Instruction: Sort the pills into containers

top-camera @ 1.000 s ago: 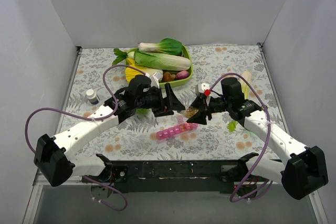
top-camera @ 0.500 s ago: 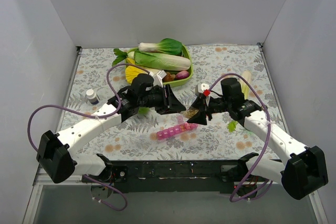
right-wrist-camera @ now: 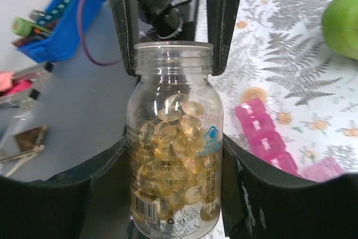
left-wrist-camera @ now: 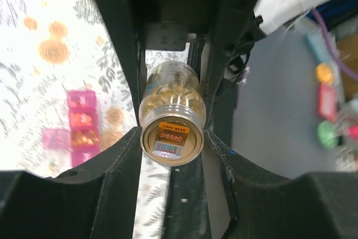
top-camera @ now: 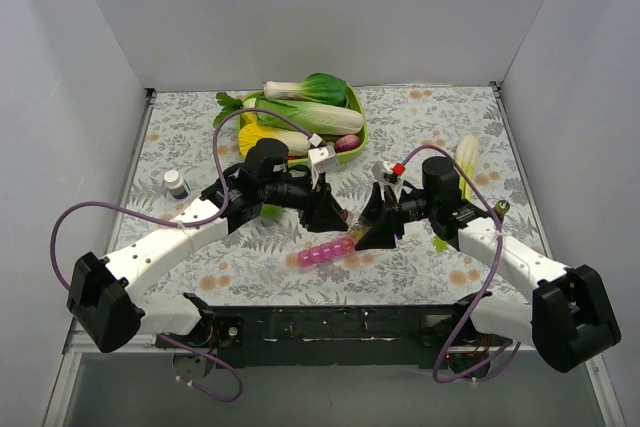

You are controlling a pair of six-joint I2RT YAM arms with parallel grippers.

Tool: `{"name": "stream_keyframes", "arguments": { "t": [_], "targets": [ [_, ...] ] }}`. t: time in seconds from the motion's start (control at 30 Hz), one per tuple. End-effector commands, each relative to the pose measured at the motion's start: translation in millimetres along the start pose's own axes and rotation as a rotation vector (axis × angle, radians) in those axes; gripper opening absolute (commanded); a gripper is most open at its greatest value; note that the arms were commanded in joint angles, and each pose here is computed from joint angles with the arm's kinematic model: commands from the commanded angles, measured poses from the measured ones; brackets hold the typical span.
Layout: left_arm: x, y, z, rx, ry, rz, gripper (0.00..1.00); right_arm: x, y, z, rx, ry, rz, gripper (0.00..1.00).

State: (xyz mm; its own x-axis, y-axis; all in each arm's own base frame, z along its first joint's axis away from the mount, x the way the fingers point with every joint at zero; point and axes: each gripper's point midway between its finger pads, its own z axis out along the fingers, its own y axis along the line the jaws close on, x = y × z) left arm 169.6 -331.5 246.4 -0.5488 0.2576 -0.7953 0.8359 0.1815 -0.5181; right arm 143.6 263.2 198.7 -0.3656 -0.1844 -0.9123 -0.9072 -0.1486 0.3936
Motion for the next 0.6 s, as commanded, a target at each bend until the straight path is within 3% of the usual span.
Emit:
{"name": "stream_keyframes", "arguments": {
  "t": [0.0,0.03,0.1,0.13,0.2,0.23,0.4,0.5,0.53,0.57],
  "targets": [
    [-6,-20,-4,0.150,-0.010,0.452,0.16,-29,26,2,-0.160,-0.053,-0.049,0.01],
    [-9,-18,-4,0.141,-0.010,0.460,0.22,-29,27,2,-0.163,-0.051,-0.046,0.01],
    [-18,-14,-7,0.112,-0.036,0.426,0.43,-27,27,2,-0.160,-0.053,-0.058,0.01],
    [-32,-16,-9,0.101,-0.091,0.435,0.67,-28,28,2,-0.155,-0.055,-0.065,0.01],
    [-35,-10,-18,0.067,-0.142,0.312,0.80,-27,27,2,-0.147,-0.053,-0.083,0.01],
    [-49,-18,-29,0.056,-0.216,0.327,0.98,-27,26,1,-0.141,-0.052,-0.097,0.01],
    [-65,-29,-57,0.005,-0.334,0.171,0.98,-24,21,1,-0.107,-0.036,-0.128,0.01],
    [-71,-28,-66,-0.067,-0.364,-0.035,0.98,-28,14,0,-0.065,-0.030,-0.177,0.01],
    [-68,-20,-67,-0.123,-0.361,-0.204,0.98,-28,11,0,-0.047,-0.015,-0.214,0.01],
    [-65,-15,-64,-0.136,-0.345,-0.281,0.98,-27,7,-1,-0.023,-0.003,-0.230,0.01]
  ]
}}
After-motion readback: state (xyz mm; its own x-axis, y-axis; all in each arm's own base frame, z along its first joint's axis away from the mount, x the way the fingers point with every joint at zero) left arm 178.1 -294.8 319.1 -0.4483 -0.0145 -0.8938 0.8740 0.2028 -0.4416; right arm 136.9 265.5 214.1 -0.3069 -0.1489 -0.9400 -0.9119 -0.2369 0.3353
